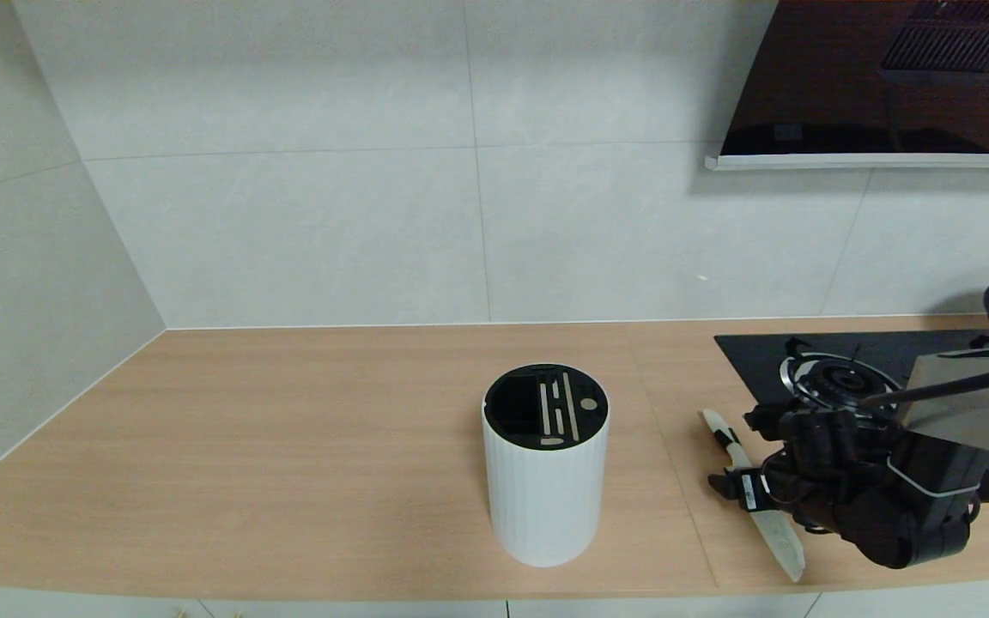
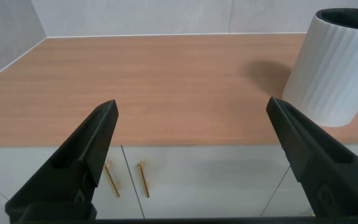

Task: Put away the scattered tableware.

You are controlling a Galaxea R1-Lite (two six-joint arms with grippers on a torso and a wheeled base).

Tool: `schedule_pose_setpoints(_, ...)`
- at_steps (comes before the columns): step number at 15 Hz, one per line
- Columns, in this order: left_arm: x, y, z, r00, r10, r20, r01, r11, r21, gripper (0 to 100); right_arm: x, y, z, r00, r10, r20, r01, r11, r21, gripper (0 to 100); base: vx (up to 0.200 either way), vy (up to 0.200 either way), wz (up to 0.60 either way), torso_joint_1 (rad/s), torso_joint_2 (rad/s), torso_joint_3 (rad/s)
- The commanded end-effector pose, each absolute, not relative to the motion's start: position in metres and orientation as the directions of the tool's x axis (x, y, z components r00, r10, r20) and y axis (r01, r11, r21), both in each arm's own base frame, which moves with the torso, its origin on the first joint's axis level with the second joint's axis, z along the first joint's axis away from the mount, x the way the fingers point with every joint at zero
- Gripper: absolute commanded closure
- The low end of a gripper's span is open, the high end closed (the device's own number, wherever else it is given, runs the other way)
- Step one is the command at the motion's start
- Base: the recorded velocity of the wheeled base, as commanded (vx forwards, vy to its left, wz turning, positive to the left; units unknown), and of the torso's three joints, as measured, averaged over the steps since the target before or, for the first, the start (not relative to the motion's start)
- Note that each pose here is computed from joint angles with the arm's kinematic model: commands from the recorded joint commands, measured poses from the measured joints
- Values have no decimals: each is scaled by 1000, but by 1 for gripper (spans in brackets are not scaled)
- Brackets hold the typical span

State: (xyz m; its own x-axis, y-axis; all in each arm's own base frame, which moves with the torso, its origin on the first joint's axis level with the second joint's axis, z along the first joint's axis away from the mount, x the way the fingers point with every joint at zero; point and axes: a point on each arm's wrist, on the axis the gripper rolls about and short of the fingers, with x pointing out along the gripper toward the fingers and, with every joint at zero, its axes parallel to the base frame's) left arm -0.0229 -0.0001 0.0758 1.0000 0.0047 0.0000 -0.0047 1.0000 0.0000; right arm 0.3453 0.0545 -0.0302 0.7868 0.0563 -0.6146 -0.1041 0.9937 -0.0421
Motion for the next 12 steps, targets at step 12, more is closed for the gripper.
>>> schedule_pose_setpoints(12, -23, 0, 76, 1000, 6, -2, -6, 1000, 0, 0, 343, 60, 6, 845, 40, -533, -81, 995, -53, 100, 0, 0, 0, 0, 0, 0)
